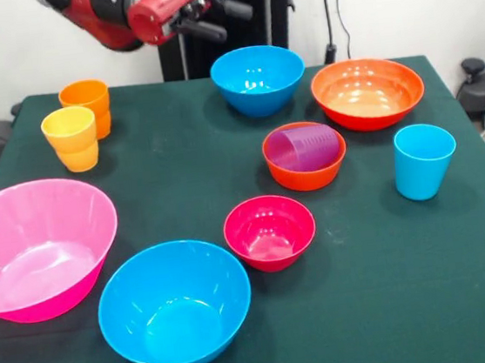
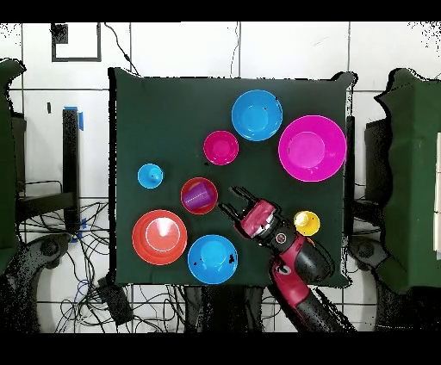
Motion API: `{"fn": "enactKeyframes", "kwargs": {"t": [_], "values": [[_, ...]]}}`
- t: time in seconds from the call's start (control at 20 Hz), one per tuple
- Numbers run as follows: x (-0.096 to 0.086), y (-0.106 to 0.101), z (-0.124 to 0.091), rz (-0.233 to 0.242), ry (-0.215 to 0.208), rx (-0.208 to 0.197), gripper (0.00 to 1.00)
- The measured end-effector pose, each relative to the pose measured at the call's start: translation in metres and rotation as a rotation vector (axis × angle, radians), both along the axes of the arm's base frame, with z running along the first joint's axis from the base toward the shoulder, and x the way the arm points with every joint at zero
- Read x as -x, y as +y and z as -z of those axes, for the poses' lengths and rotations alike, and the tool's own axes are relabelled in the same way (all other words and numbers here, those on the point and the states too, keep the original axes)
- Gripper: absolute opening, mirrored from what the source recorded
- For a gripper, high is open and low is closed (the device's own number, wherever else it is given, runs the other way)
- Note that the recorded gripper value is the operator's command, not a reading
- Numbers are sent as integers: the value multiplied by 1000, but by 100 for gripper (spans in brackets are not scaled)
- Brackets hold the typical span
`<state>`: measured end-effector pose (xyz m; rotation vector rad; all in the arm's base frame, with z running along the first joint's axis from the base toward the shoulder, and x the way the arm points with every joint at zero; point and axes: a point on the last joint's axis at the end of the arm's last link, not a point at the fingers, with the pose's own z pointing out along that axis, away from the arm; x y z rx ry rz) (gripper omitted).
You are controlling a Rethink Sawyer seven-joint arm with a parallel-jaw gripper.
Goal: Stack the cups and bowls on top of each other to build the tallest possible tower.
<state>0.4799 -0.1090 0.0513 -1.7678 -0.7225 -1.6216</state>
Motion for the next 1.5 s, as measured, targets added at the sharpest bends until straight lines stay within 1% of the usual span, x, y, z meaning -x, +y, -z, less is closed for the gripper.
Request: {"fn": "enactKeyframes", "kwargs": {"t": [0.15,0.2,0.25,0.35,0.4,0.45,0.6,0.8,0.95,1.05,1.2,1.25,1.3,1.35,1.45,1.5], "values": [[-3,7,22,29,-29,19,100],[-4,8,26,32,-33,23,100],[-7,13,37,44,-49,39,100],[-8,16,43,50,-60,51,100],[-11,19,49,56,-70,69,100],[-11,20,51,57,-72,73,100],[-12,21,56,57,-77,87,100],[-13,19,66,42,-84,111,100],[-12,18,69,28,-89,118,100],[-10,17,70,10,-91,143,100],[-6,17,69,-39,-90,199,100],[-3,17,68,-69,-91,233,100],[3,14,62,-138,-92,311,100],[6,11,58,-173,-92,350,100],[9,6,54,-212,-89,395,100],[11,1,52,-244,-83,431,100]]}}
